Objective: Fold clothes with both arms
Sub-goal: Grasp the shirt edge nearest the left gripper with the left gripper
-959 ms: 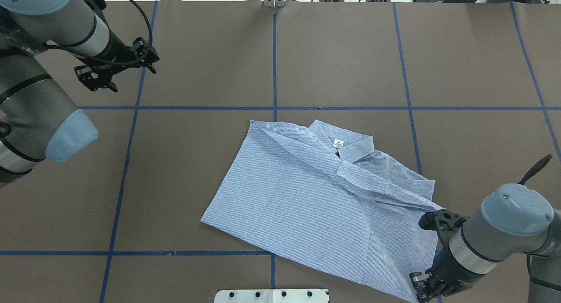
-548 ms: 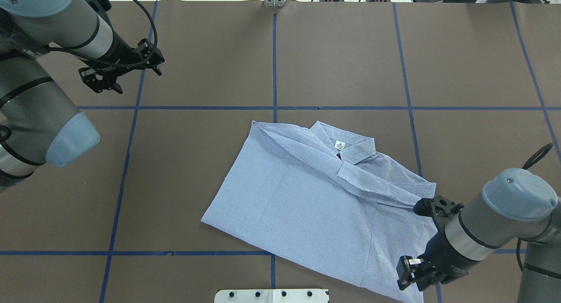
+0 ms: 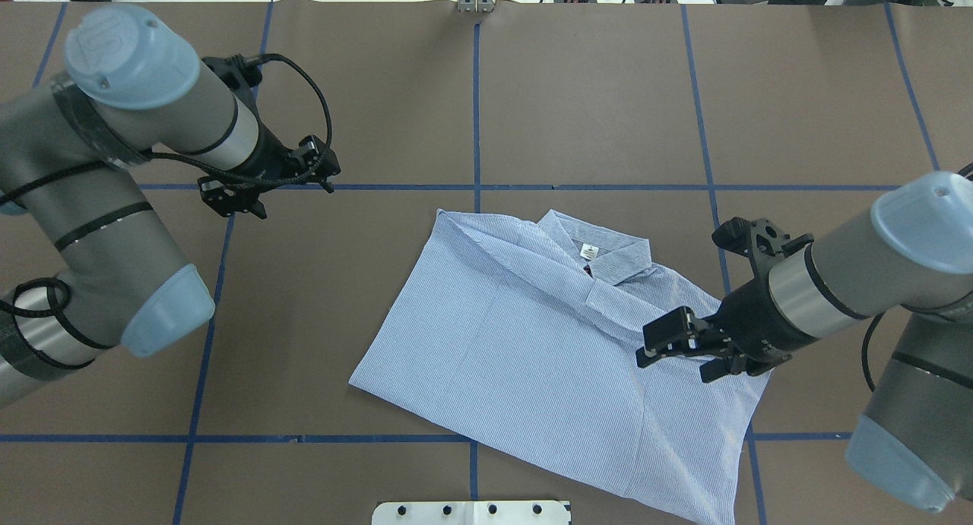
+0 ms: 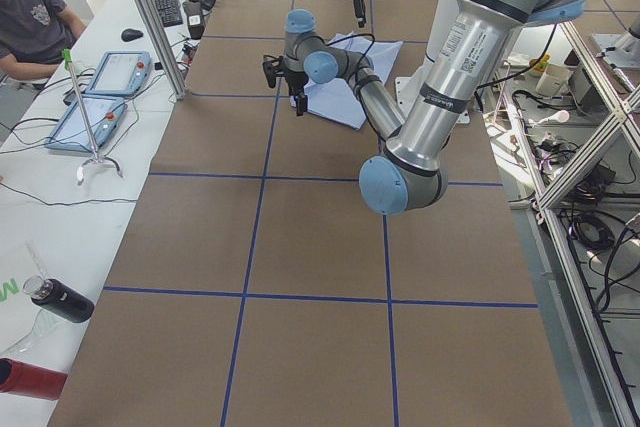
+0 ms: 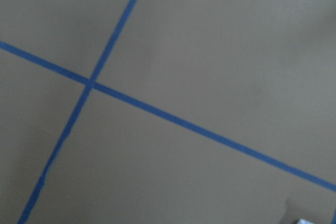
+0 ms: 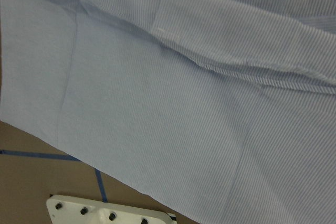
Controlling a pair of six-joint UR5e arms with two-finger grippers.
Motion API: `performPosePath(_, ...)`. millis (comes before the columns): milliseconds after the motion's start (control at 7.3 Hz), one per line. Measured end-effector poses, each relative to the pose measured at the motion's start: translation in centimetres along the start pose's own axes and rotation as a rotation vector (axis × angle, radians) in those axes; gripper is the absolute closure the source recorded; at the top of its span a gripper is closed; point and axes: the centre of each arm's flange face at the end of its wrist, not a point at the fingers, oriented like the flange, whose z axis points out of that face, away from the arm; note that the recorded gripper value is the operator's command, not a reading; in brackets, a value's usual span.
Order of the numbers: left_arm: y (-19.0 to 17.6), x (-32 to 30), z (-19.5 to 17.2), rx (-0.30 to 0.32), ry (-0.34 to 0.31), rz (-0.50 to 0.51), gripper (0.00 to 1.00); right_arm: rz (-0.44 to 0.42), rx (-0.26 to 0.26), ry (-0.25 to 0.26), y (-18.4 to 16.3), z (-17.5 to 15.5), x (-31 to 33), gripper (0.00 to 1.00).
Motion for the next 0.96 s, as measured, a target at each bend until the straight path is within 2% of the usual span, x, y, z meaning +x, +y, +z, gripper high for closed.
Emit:
performPosePath(274,6.2,1.8,1.4,-0.082,0.084,-0.141,0.00,-0.004,0.083,-0.040,-2.3,-2.8,-1.5,0.00)
performPosePath(411,8.9,1.9,2.4,-0.118,0.089,-0.208,0.00,-0.005,0.103,-0.050,-2.8,-3.6,-1.8,0.00)
performPosePath(548,11.1,1.6,4.0,-0.124,0.075,-0.241,0.00,-0.008,0.115,-0.056,-3.1,-4.1,-2.0,0.00)
performPosePath(685,12.9,1.1,5.7,-0.104,0.070,-0.245,0.00,-0.009,0.122,-0.058,-3.3,-4.3,-2.1,0.00)
performPosePath(959,14.1,-1.2,7.6,-0.087,0.088,-0.237,0.00,-0.010,0.126,-0.059,-3.5,-4.4,-2.2,0.00)
